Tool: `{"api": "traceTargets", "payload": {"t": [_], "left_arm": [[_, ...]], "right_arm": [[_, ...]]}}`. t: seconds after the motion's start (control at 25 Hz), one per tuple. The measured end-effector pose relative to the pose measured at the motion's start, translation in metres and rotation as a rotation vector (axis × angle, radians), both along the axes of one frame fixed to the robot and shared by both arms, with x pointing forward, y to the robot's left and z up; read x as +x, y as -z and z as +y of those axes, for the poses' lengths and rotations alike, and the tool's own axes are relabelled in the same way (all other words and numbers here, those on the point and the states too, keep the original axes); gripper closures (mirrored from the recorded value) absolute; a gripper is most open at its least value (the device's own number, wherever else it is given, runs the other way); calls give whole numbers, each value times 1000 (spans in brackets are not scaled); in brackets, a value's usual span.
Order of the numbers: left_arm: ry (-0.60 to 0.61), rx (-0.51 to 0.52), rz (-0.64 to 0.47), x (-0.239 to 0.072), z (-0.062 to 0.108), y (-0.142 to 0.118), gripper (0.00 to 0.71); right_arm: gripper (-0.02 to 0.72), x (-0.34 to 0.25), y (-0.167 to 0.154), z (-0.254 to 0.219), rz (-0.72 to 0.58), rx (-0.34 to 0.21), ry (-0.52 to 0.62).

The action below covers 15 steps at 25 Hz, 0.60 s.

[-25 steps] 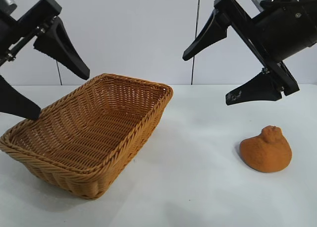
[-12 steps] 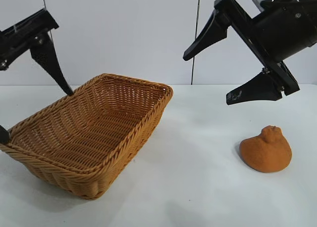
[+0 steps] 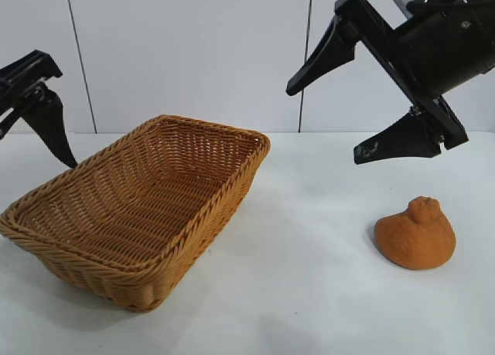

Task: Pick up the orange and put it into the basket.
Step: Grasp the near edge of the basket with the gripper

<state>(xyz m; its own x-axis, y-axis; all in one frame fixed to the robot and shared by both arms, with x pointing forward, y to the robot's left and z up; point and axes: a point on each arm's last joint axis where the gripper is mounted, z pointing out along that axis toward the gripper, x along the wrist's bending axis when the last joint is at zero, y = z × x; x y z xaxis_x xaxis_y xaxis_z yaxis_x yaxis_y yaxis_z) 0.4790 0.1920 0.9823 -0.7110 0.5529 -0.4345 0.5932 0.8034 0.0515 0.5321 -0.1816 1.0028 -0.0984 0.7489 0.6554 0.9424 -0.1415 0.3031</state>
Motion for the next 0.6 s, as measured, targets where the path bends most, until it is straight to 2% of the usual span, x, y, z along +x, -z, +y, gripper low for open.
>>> {"api": "traceTargets", "payload": {"t": [0.28, 0.6], "left_arm": [[-4, 46, 99, 14, -6, 44, 101], [-60, 23, 127, 27, -13, 82, 101]], "right_arm": [[10, 0, 0, 0, 0, -2, -1], [10, 0, 0, 0, 0, -2, 0]]}}
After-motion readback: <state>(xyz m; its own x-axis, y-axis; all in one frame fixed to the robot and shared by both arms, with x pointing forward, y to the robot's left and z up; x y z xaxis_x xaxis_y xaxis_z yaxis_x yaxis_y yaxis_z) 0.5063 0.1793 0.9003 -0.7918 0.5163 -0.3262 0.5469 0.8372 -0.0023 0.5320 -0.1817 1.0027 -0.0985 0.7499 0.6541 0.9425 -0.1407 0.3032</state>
